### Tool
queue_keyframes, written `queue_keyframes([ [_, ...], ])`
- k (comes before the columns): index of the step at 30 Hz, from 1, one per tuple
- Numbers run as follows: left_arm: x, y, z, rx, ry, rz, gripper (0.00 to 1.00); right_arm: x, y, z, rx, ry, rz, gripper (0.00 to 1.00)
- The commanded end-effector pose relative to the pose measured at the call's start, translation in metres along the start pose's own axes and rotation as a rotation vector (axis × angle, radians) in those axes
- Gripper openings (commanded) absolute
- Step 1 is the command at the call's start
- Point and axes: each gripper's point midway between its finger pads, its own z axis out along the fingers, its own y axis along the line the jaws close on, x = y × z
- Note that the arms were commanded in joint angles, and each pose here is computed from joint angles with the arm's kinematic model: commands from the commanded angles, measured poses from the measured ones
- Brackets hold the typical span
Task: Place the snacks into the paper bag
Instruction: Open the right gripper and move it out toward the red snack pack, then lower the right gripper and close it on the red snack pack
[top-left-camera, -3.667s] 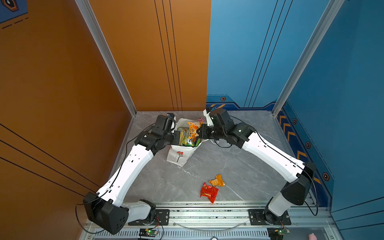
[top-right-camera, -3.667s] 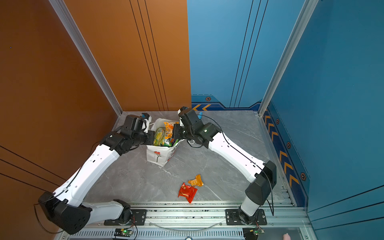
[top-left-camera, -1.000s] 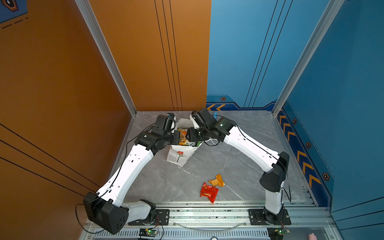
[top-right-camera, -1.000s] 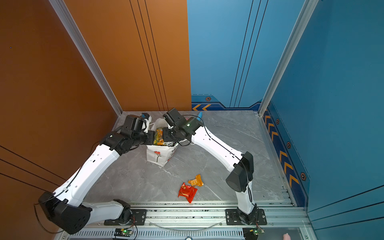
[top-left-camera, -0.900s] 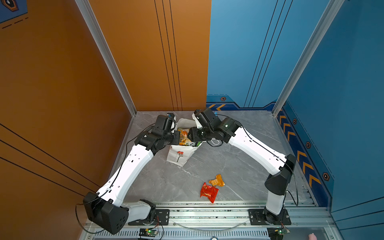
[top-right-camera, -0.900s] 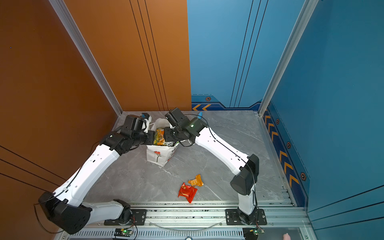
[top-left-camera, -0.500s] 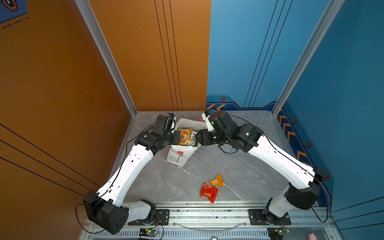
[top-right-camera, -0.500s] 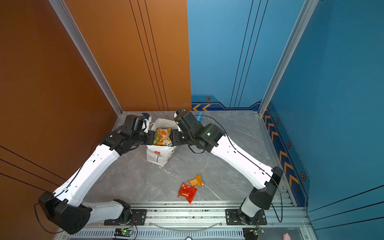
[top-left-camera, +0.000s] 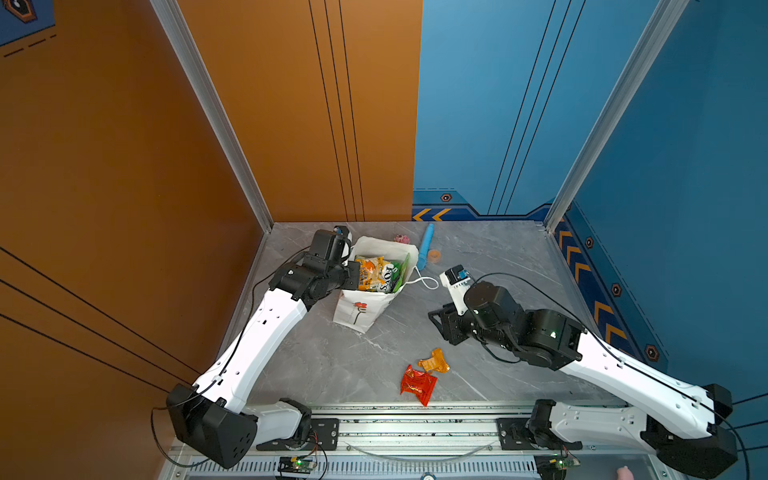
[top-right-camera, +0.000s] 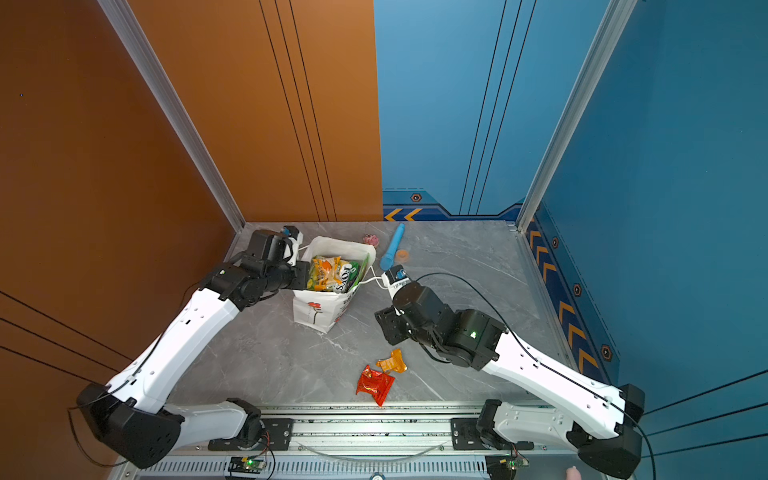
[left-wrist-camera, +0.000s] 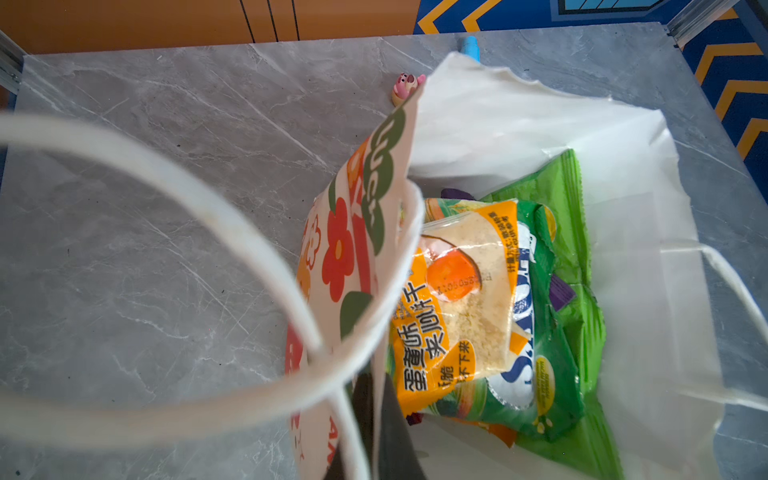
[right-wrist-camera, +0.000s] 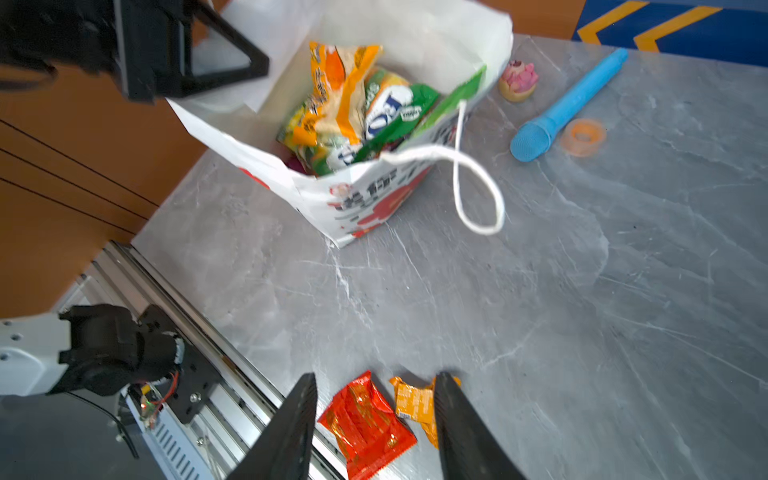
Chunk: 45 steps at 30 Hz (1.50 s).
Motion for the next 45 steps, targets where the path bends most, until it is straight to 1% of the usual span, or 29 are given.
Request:
queue_keyframes([
  [1, -0.02, -0.002, -0.012, 0.009, -0.089, 0.023, 0.0, 0.026, -0.009, 0.006, 0.018, 0.038, 0.007, 0.49],
  [4, -0.021, -0.001, -0.013, 0.007, -0.091, 0.023, 0.0, 0.053, -0.004, 0.018, -0.022, 0.088, 0.026, 0.5],
  [10, -0.021, 0.0, -0.013, 0.004, -0.093, 0.021, 0.0, 0.108, 0.013, 0.046, -0.063, 0.217, -0.002, 0.51],
  [14, -0.021, -0.001, -0.013, 0.009, -0.091, 0.021, 0.0, 0.142, 0.024, 0.063, -0.058, 0.297, -0.08, 0.52],
  [22, -0.021, -0.001, -0.013, 0.009, -0.092, 0.021, 0.0, 0.188, 0.045, 0.087, -0.03, 0.448, -0.288, 0.54],
  [28, -0.02, -0.001, -0.012, 0.01, -0.089, 0.02, 0.0, 0.212, 0.057, 0.101, 0.015, 0.555, -0.438, 0.54],
  [32, -0.02, -0.001, -0.011, 0.009, -0.086, 0.02, 0.0, 0.222, 0.059, 0.109, 0.057, 0.591, -0.506, 0.54],
  [37, -0.02, -0.002, -0.011, 0.009, -0.084, 0.022, 0.0, 0.228, 0.051, 0.118, 0.127, 0.616, -0.555, 0.53],
  [41, -0.02, -0.002, -0.01, 0.01, -0.084, 0.021, 0.0, 0.232, 0.05, 0.124, 0.138, 0.631, -0.565, 0.52],
  [45, -0.019, -0.002, -0.01, 0.01, -0.083, 0.021, 0.0, 0.232, 0.047, 0.129, 0.171, 0.626, -0.575, 0.47],
])
